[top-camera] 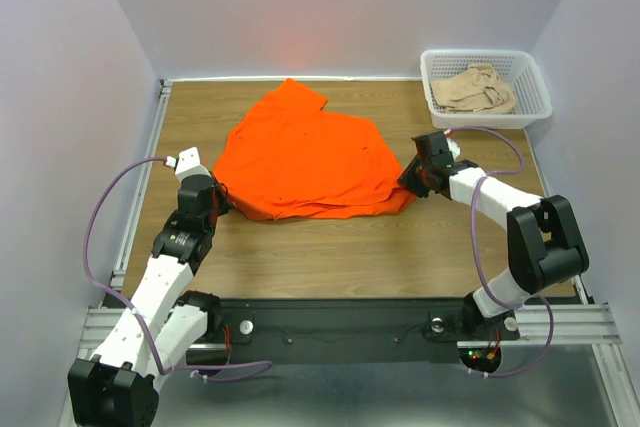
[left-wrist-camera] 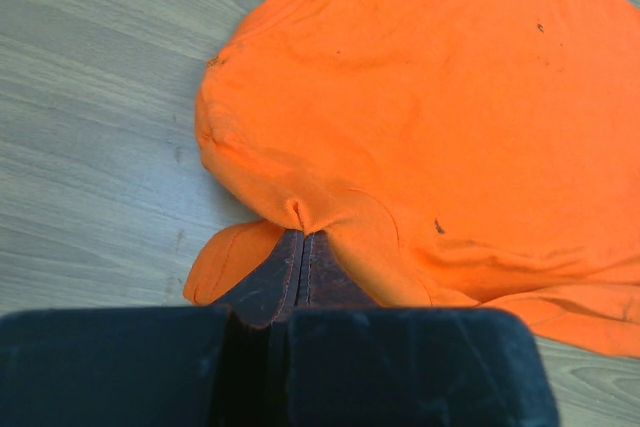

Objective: Fold and stack the t-shirts
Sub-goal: Flatten the tshirt out

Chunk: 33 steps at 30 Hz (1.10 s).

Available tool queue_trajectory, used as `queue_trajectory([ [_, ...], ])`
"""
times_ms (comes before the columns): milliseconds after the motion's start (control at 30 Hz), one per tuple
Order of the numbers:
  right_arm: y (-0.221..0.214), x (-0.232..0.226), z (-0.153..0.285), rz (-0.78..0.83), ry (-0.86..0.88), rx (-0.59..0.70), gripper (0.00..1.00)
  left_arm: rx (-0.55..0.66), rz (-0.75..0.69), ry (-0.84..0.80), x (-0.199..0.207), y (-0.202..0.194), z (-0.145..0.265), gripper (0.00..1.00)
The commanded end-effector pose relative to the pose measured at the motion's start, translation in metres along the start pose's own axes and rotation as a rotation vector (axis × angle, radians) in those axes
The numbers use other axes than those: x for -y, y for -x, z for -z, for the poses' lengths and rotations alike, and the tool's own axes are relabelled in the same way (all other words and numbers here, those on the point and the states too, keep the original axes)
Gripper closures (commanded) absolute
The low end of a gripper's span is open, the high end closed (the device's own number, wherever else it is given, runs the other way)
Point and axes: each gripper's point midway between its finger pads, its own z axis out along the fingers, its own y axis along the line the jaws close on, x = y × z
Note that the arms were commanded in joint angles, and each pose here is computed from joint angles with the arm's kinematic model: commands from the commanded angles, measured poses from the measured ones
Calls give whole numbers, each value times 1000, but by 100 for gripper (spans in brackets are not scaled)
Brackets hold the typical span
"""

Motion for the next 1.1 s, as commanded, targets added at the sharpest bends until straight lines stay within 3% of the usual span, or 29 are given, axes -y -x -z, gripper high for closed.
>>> queue_trajectory([
  [0,24,-17,6,-17,28,67,71,75,9,-17,7,22,4,100],
  [133,29,-22,11,-16,45,80,83,77,9,-18,7,23,4,100],
  [233,38,-30,21,-7,73,106,99,71,9,-17,7,22,3,100],
  [467,101,-59,71,23,158,265,99,147,26,-13,19,71,7,100],
  [667,203,-101,136,62,250,479,99,264,42,1,41,167,3,100],
  [767,257,-125,175,86,316,593,99,398,100,-36,60,257,21,100],
  [833,280,-142,187,105,361,628,99,425,127,-47,65,287,18,100],
  [867,292,-146,197,131,372,658,99,505,169,-83,68,327,39,100],
  [967,325,-176,246,194,458,776,99,592,193,-97,69,374,55,100],
  [1067,340,-195,292,240,530,868,99,710,178,-140,79,420,97,100],
])
